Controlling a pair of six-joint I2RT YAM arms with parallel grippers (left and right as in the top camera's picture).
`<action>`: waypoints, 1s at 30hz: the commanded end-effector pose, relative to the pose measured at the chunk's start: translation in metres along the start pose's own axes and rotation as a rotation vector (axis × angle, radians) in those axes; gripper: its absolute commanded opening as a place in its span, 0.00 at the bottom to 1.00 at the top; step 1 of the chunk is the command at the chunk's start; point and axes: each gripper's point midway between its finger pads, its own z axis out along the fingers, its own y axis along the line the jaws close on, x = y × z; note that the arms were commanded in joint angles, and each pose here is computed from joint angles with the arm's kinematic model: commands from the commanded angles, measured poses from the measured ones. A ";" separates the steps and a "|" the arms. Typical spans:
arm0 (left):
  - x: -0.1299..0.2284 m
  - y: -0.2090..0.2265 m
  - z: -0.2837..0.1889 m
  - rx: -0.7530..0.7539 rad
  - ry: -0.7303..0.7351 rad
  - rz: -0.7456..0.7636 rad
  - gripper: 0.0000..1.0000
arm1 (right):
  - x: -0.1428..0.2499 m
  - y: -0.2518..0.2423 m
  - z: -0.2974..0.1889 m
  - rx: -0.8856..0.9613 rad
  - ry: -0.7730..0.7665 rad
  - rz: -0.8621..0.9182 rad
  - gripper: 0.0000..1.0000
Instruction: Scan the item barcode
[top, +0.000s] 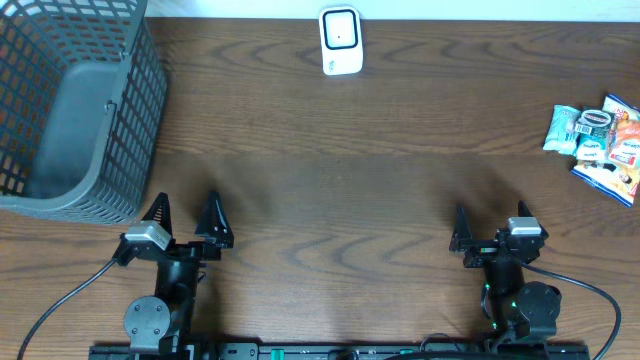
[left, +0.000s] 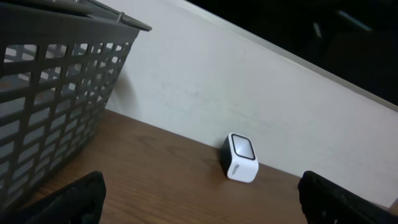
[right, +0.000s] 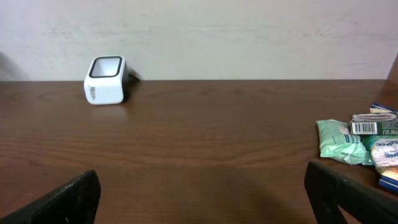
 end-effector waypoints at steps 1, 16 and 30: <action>-0.005 0.002 0.000 -0.006 -0.031 -0.004 0.98 | 0.001 -0.001 0.000 0.003 0.000 0.003 0.99; -0.023 -0.007 -0.002 0.028 -0.104 -0.004 0.98 | 0.001 -0.001 0.000 0.003 0.000 0.003 0.99; -0.043 -0.016 -0.005 0.068 -0.186 -0.002 0.98 | 0.001 -0.001 0.000 0.003 0.000 0.003 0.99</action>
